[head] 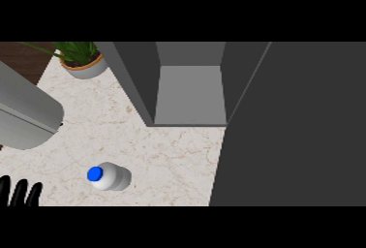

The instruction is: Pick up the bottled water, place it into the cabinet and close the cabinet

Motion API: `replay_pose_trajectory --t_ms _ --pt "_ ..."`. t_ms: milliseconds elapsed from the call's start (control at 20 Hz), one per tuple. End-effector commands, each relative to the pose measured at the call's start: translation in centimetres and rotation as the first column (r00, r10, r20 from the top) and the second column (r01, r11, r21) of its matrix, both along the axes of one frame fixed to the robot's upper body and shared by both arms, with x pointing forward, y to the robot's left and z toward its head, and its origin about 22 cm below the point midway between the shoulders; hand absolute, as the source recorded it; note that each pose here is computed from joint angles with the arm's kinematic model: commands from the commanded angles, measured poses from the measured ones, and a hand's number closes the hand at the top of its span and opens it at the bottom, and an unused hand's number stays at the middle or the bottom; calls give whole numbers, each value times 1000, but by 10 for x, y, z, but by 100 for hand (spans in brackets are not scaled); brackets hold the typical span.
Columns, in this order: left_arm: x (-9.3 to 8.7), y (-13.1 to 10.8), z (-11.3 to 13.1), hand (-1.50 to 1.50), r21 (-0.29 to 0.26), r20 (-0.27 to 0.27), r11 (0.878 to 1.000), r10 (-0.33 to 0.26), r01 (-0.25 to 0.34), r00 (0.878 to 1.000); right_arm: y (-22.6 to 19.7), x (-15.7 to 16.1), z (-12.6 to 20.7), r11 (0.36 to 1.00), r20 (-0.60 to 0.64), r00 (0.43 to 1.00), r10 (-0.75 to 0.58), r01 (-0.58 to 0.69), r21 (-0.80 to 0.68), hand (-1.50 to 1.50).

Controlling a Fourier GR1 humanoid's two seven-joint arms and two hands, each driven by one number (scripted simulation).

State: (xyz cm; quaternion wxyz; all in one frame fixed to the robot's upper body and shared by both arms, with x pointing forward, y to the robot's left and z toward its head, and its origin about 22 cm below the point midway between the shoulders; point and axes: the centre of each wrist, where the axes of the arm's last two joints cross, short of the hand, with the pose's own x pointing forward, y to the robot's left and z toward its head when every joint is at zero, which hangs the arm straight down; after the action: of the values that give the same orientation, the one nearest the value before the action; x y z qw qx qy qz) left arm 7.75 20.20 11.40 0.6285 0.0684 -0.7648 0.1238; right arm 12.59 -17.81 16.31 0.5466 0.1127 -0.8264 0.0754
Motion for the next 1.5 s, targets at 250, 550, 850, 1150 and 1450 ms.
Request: replay_pose_trajectory --t_ms 250,550,850,1150,1450 --pt "25 9 -14 -150 37 -37 998 42 -40 998 3 -11 11 998 48 998 -39 41 -53 -150" --pt "43 33 -61 -150 25 -85 996 85 -83 993 9 1 14 998 50 998 -44 46 -52 -150" --pt "44 18 -101 -150 33 -160 997 76 -72 984 5 -20 12 997 31 999 -35 37 -61 -150" --pt "50 41 -137 -150 2 -201 997 72 -74 977 10 -16 16 997 41 999 -32 35 -66 -150" --pt "44 56 -171 -150 -15 -235 997 67 -73 970 11 -25 25 998 26 999 -36 37 -59 -150"
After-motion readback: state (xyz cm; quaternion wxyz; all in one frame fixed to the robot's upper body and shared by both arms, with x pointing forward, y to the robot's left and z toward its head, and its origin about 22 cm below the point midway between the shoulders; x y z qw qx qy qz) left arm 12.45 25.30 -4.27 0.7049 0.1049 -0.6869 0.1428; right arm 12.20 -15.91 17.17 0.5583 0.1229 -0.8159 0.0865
